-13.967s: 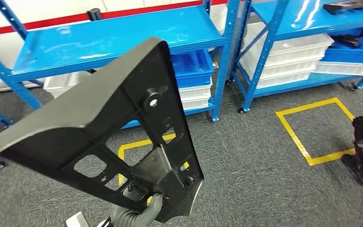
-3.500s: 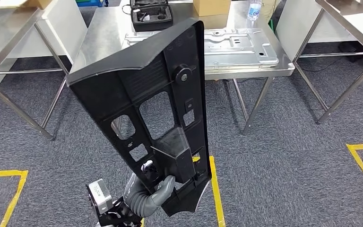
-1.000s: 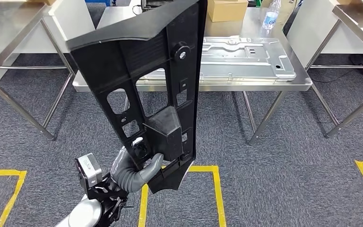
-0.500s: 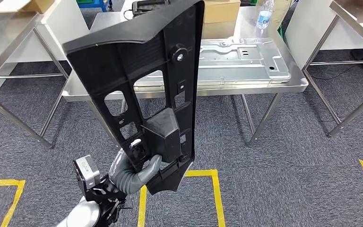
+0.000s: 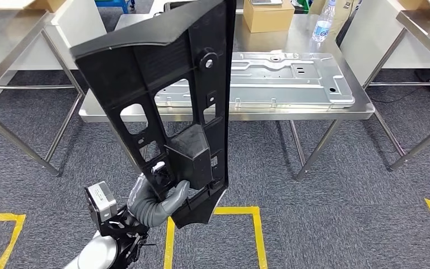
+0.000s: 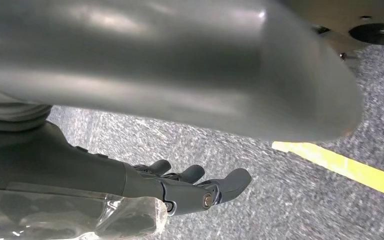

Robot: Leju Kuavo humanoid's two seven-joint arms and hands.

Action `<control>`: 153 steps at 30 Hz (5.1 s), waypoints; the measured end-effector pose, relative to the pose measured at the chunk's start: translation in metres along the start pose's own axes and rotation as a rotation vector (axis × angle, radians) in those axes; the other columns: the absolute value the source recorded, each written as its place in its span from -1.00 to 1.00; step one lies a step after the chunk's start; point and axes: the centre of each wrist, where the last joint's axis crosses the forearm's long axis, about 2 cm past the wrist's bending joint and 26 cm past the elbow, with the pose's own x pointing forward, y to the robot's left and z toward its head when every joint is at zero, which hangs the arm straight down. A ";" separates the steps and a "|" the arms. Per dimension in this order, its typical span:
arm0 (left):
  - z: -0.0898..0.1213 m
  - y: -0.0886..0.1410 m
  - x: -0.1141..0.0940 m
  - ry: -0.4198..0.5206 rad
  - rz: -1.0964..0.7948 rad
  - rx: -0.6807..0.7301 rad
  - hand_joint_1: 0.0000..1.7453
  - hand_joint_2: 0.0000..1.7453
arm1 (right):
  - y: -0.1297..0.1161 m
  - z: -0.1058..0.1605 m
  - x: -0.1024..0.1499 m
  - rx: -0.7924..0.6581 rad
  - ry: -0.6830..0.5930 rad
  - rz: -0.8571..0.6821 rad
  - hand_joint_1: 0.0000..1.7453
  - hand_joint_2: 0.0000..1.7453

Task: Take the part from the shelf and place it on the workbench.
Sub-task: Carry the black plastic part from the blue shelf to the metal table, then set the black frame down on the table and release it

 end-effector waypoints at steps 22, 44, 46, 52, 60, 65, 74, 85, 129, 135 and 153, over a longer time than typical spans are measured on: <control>-0.005 0.003 0.003 -0.011 -0.011 -0.007 1.00 1.00 | 0.002 0.000 0.003 0.002 -0.008 -0.001 -1.00 -1.00; -0.008 0.003 0.005 -0.018 -0.016 -0.015 1.00 1.00 | 0.004 0.001 0.003 0.001 -0.009 -0.001 -1.00 -1.00; -0.007 0.004 0.005 -0.017 -0.015 -0.016 1.00 1.00 | 0.005 0.001 0.002 0.001 -0.008 -0.001 -1.00 -1.00; -0.008 0.004 0.005 -0.020 -0.018 -0.018 1.00 1.00 | 0.007 0.001 0.005 0.006 -0.013 -0.002 -1.00 -1.00; -0.008 0.004 0.005 -0.019 -0.014 -0.019 1.00 1.00 | 0.008 0.001 0.004 0.007 -0.012 -0.002 -1.00 -1.00; -0.009 0.004 0.005 -0.018 -0.010 -0.018 1.00 1.00 | 0.006 0.001 0.004 0.003 -0.011 -0.001 -1.00 -1.00; -0.010 0.004 0.006 -0.022 -0.008 -0.017 1.00 1.00 | 0.005 0.001 0.005 0.002 -0.013 0.002 -1.00 -1.00; -0.007 0.004 0.005 -0.015 -0.007 -0.014 1.00 1.00 | 0.005 0.001 0.004 0.004 -0.010 0.012 -1.00 -1.00; -0.054 -0.020 0.006 -0.168 -0.132 -0.128 1.00 1.00 | 0.011 0.002 0.008 0.021 -0.034 0.065 -1.00 -1.00; -0.054 -0.022 0.002 -0.156 -0.141 -0.138 1.00 1.00 | 0.011 0.002 0.008 0.025 -0.031 0.081 -1.00 -1.00; -0.061 -0.032 -0.009 -0.158 -0.239 -0.130 1.00 1.00 | 0.011 0.002 0.006 0.028 -0.026 0.109 -1.00 -1.00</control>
